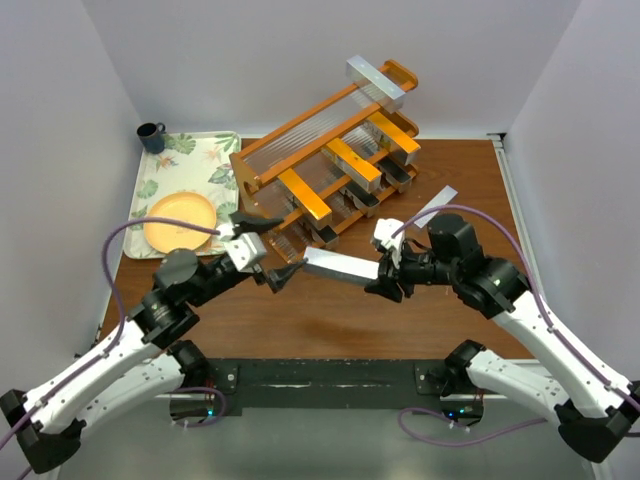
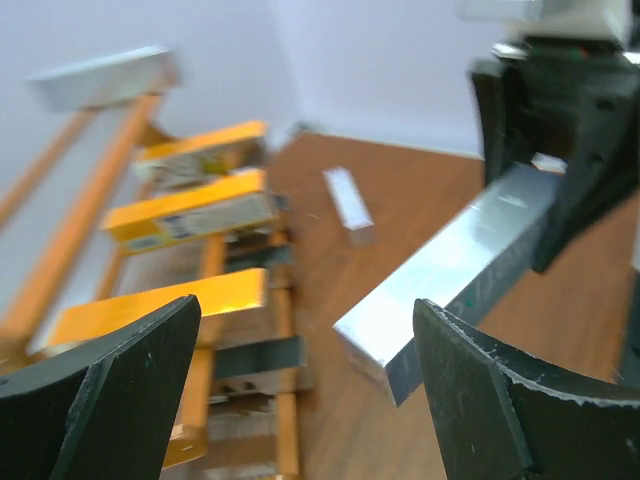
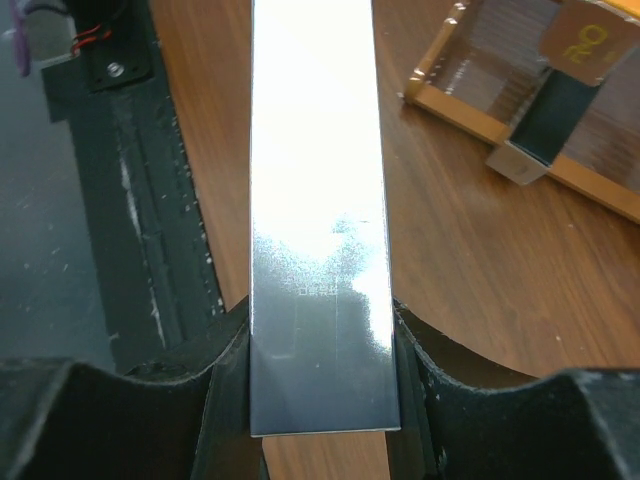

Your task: Place and organize the toothpastes onto the shelf

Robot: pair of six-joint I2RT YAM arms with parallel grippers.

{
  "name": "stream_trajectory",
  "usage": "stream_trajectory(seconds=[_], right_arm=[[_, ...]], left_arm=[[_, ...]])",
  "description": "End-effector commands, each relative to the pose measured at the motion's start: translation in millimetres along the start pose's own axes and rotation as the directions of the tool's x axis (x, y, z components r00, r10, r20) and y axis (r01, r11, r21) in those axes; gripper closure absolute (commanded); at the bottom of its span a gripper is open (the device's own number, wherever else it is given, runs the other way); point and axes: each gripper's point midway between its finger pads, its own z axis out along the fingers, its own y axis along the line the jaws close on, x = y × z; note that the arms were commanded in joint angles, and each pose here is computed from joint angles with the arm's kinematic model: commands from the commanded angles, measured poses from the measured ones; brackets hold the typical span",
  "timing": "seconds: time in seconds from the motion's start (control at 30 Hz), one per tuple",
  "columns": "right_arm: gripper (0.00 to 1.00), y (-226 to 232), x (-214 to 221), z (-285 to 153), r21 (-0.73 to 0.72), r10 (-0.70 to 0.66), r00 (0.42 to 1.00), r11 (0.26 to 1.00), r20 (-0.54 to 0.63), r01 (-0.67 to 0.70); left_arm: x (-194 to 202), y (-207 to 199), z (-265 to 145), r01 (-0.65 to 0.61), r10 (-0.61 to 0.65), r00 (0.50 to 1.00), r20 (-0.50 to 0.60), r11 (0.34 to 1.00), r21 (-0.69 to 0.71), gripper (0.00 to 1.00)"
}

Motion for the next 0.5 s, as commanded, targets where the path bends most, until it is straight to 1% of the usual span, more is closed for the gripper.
stream_trajectory(seconds=[0.0, 0.03, 0.07, 0.13, 0.17, 0.2, 0.23, 0.27, 0.3, 0.33, 0.37, 0.4, 0.43, 0.47], right_arm=[[1.00, -37, -70, -10, 0.185, -0.041, 0.985, 0.983, 0.168, 0.010], [1.00, -45, -82, -14, 0.225, -0.046, 0.981, 0.974, 0.189, 0.002], [1.00, -56, -90, -18, 0.284, -0.039, 0.978, 0.959, 0.206, -0.022], [1.00, -74, -103, -19, 0.350, -0.033, 0.976, 0.936, 0.215, -0.045], [1.00, -81, -111, -21, 0.380, -0.029, 0.972, 0.923, 0.233, -0.063], [1.00, -93, -115, -24, 0.437, -0.026, 0.972, 0.896, 0.236, -0.082], [1.00, -103, -125, -23, 0.462, -0.028, 0.969, 0.883, 0.244, -0.090], [1.00, -110, -131, -24, 0.487, -0.030, 0.969, 0.868, 0.245, -0.097], [1.00, -119, -135, -25, 0.520, -0.029, 0.970, 0.848, 0.241, -0.104], [1.00, -127, -148, -24, 0.534, -0.037, 0.969, 0.839, 0.246, -0.103], [1.00, -131, -153, -20, 0.537, -0.049, 0.970, 0.839, 0.239, -0.090], [1.00, -139, -159, -22, 0.565, -0.057, 0.970, 0.820, 0.238, -0.090], [1.00, -144, -174, -28, 0.580, -0.078, 0.963, 0.810, 0.258, -0.090], [1.00, -154, -174, -16, 0.589, -0.078, 0.970, 0.804, 0.231, -0.075]], left_arm=[[-31, 63, -27, 0.061, -0.005, 0.989, 0.150, 0.927, -0.370, 0.08], [-40, 71, -37, 0.079, 0.002, 0.982, 0.190, 0.904, -0.419, 0.08], [-35, 85, -48, 0.096, 0.001, 0.982, 0.188, 0.859, -0.503, 0.08], [-39, 97, -64, 0.130, -0.001, 0.976, 0.219, 0.807, -0.576, 0.07], [-35, 107, -74, 0.146, -0.005, 0.976, 0.218, 0.757, -0.637, 0.05], [-34, 112, -80, 0.159, -0.010, 0.975, 0.223, 0.732, -0.662, 0.04], [-33, 116, -85, 0.168, -0.012, 0.974, 0.226, 0.707, -0.687, 0.02], [-32, 123, -93, 0.178, -0.016, 0.975, 0.224, 0.663, -0.727, 0.02], [-31, 127, -97, 0.186, -0.024, 0.975, 0.222, 0.638, -0.747, 0.02], [-28, 130, -101, 0.187, -0.031, 0.976, 0.214, 0.613, -0.767, 0.02], [-26, 136, -107, 0.190, -0.034, 0.977, 0.208, 0.574, -0.797, 0.01], [-25, 139, -110, 0.193, -0.039, 0.978, 0.207, 0.556, -0.808, 0.01], [-22, 141, -111, 0.189, -0.045, 0.979, 0.197, 0.541, -0.819, 0.00], [-21, 144, -115, 0.190, -0.045, 0.980, 0.195, 0.520, -0.833, 0.00]])
